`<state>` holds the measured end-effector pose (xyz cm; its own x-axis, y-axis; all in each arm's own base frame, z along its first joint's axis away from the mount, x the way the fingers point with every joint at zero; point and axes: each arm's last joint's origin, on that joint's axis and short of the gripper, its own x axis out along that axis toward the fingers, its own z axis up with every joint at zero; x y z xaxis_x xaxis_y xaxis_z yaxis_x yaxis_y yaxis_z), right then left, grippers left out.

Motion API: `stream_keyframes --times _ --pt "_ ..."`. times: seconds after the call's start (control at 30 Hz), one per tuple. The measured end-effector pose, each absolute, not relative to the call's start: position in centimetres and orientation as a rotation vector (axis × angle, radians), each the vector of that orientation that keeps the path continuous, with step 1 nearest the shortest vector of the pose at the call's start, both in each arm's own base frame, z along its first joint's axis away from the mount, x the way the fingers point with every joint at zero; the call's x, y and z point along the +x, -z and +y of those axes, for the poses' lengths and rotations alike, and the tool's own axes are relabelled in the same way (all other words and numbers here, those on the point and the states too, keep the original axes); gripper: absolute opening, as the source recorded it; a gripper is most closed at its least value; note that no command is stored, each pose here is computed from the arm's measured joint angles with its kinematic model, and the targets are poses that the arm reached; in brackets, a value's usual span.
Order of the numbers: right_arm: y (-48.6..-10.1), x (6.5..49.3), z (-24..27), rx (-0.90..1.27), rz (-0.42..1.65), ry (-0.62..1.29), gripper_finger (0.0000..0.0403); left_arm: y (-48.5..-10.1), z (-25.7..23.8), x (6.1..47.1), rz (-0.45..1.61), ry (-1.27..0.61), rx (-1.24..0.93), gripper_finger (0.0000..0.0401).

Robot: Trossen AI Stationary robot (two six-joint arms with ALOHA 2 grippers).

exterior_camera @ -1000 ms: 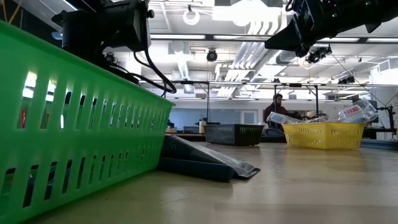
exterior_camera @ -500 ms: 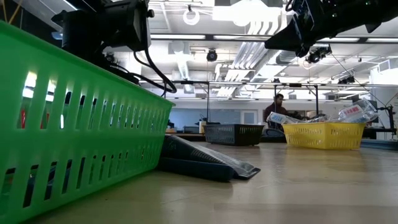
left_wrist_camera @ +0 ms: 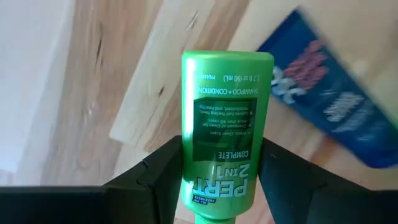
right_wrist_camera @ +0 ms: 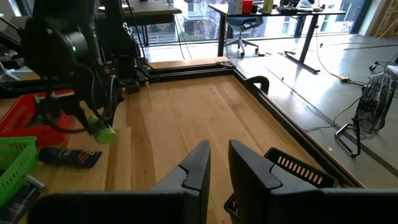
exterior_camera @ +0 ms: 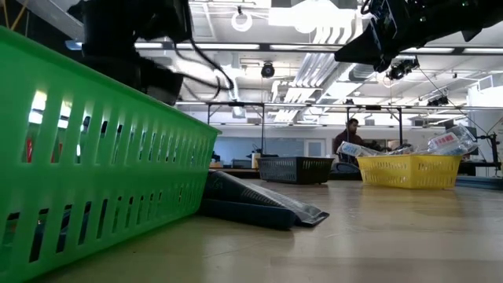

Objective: Pick & Place Travel size toiletries
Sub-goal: Put the shampoo into the black bin

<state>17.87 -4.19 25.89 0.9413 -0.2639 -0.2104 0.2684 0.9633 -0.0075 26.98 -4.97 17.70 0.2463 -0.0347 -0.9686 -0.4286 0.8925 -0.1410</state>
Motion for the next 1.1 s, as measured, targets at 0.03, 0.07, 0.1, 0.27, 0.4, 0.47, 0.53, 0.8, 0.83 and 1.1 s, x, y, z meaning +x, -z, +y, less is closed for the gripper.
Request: stream_keyframes --times 0.03,0.07,0.1,0.27,0.4,0.47,0.53,0.8,0.83,1.1 --pt "-25.9 17.9 -4.2 0.02 0.212 0.271 0.005 -18.2 -5.0 27.0 1.288 -0.268 -0.411 0.018" --pt "-25.9 17.9 -4.2 0.017 0.212 0.271 0.005 -18.7 -4.9 26.9 1.267 -0.258 -0.404 0.018" --pt "-25.9 17.9 -4.2 0.016 0.212 0.271 0.005 -19.3 -4.9 26.8 1.247 -0.251 -0.393 0.018" --pt "-25.9 17.9 -4.2 0.013 0.211 0.27 0.005 -23.1 -4.4 25.9 1.121 -0.273 -0.303 0.018" --pt "-26.0 17.9 -4.2 0.001 0.206 0.27 0.005 -26.6 -3.8 24.7 0.966 -0.321 -0.218 0.018" --pt "-26.1 17.9 -4.2 -0.007 0.198 0.269 0.005 -28.3 -3.5 24.0 0.878 -0.343 -0.177 0.018" --pt "-26.2 17.9 -4.2 -0.008 0.187 0.269 0.005 -29.8 -3.2 23.5 0.791 -0.359 -0.133 0.018" --pt "-26.7 18.0 -4.1 -0.01 0.137 0.239 0.005 -34.4 -2.2 21.8 0.474 -0.34 -0.013 0.018" --pt "-26.7 18.0 -4.1 -0.01 0.135 0.236 0.005 -34.7 -2.0 21.6 0.454 -0.342 -0.002 0.018" --pt "-26.9 18.2 -4.0 -0.01 0.108 0.19 0.005 -32.4 0.1 22.4 0.357 -0.331 0.036 0.018"
